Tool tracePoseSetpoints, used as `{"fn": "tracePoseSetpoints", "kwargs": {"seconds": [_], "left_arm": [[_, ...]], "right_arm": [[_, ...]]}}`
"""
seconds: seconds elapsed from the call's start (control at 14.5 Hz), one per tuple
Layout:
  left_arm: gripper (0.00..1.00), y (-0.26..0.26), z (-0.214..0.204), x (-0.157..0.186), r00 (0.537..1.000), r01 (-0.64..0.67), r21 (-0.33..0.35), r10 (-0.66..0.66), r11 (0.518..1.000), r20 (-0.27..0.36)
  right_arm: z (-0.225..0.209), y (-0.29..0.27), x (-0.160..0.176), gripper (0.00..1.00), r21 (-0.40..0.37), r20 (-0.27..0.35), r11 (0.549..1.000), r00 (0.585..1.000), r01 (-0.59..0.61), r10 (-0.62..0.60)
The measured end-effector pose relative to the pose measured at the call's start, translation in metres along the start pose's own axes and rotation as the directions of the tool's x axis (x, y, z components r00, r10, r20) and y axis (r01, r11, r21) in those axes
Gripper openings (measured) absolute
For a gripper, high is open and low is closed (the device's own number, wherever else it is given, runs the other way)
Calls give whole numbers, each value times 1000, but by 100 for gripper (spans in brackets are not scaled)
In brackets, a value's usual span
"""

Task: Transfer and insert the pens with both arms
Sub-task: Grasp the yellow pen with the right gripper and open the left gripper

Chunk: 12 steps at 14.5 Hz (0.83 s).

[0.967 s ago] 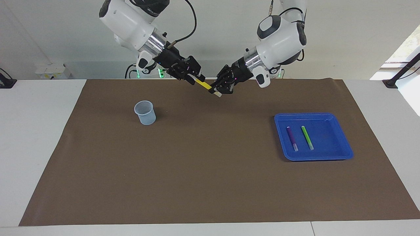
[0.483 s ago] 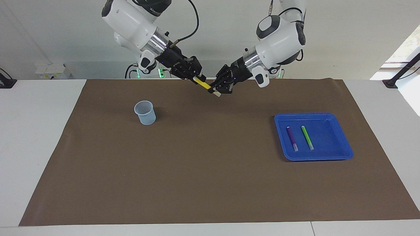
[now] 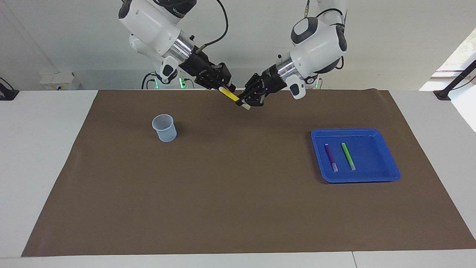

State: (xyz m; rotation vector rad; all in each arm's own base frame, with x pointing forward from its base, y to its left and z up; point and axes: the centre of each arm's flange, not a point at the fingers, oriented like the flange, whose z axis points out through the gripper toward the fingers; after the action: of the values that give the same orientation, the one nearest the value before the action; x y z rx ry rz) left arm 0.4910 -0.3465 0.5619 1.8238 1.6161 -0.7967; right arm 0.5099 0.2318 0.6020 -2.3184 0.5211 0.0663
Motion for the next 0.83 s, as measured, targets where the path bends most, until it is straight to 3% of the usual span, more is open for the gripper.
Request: {"fn": "tracePoseSetpoints", "kwargs": {"seconds": [0.35, 0.48, 0.83], "left_arm": [[17, 0, -1, 0, 1000, 3, -2, -3, 1000, 0], [17, 1, -3, 1, 1000, 5, -9, -5, 1000, 2], [17, 1, -3, 1, 1000, 6, -10, -6, 1000, 2]], "right_arm": [[0, 0, 1, 33, 0, -4, 1000, 1000, 0, 0], [0, 2, 2, 18, -5, -7, 1000, 1000, 0, 0], [0, 2, 2, 18, -5, -7, 1000, 1000, 0, 0]]}}
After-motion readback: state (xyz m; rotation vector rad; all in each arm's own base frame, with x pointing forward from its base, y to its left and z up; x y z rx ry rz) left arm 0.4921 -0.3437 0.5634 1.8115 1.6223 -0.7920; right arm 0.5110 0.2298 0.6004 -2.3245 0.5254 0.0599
